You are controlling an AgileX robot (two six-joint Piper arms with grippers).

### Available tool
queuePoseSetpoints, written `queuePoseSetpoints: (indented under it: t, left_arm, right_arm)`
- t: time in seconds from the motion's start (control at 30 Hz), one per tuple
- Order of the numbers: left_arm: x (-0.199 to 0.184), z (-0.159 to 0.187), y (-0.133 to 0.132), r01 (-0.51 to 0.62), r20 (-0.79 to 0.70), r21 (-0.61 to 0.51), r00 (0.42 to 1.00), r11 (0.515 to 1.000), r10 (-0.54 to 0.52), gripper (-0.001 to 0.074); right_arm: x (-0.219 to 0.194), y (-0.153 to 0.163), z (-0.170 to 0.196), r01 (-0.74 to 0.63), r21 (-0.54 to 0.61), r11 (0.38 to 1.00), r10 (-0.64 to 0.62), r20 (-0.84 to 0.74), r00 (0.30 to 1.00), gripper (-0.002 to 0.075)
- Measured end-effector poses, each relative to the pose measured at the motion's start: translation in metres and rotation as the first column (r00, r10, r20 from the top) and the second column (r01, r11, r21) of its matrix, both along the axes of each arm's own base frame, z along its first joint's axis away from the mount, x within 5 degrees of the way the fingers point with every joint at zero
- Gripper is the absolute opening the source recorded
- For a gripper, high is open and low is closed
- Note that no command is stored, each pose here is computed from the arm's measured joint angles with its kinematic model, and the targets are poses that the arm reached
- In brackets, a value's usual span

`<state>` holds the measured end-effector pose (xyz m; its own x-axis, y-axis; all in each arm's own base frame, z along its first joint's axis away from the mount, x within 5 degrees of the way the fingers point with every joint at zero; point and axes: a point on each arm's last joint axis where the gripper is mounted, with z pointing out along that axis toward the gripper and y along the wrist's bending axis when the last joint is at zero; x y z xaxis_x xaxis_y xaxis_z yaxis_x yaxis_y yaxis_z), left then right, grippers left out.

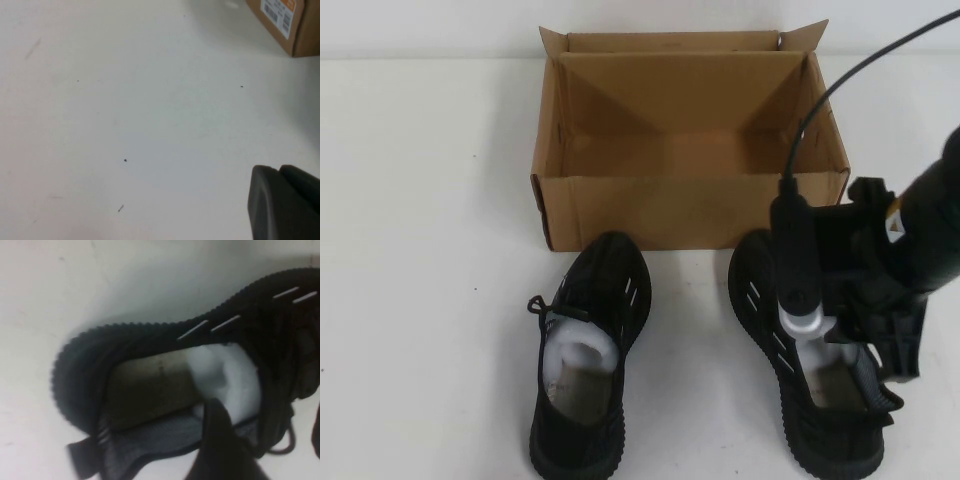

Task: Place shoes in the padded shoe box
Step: Pick up the shoe from the table

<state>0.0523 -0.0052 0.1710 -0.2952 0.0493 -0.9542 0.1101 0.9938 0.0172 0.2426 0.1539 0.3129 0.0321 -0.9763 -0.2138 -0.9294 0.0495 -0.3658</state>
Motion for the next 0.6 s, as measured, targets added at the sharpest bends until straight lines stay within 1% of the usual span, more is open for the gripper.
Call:
queuePoseSetpoints:
  t: [0.13, 0.3, 0.6]
  left_arm:
    - [0.000, 0.000, 0.000, 0.000, 0.000, 0.000, 1.000, 1.000, 0.000, -0.0004]
    - [0.000, 0.000, 0.000, 0.000, 0.000, 0.000, 1.000, 1.000, 0.000, -0.0004]
    - [0.000, 0.000, 0.000, 0.000, 0.000, 0.000, 1.000, 1.000, 0.000, -0.0004]
  right_arm:
    - [0.009, 0.001, -0.009, -0.007, -0.022, 1.000, 0.007, -0.008, 1.000, 0.0344]
    - [0.016, 0.000, -0.017, -0.001, -0.034, 0.999, 0.000, -0.013, 1.000, 0.0299]
    - [0.024, 0.004, -0.028, -0.014, -0.042, 0.999, 0.014, -0.017, 1.000, 0.0298]
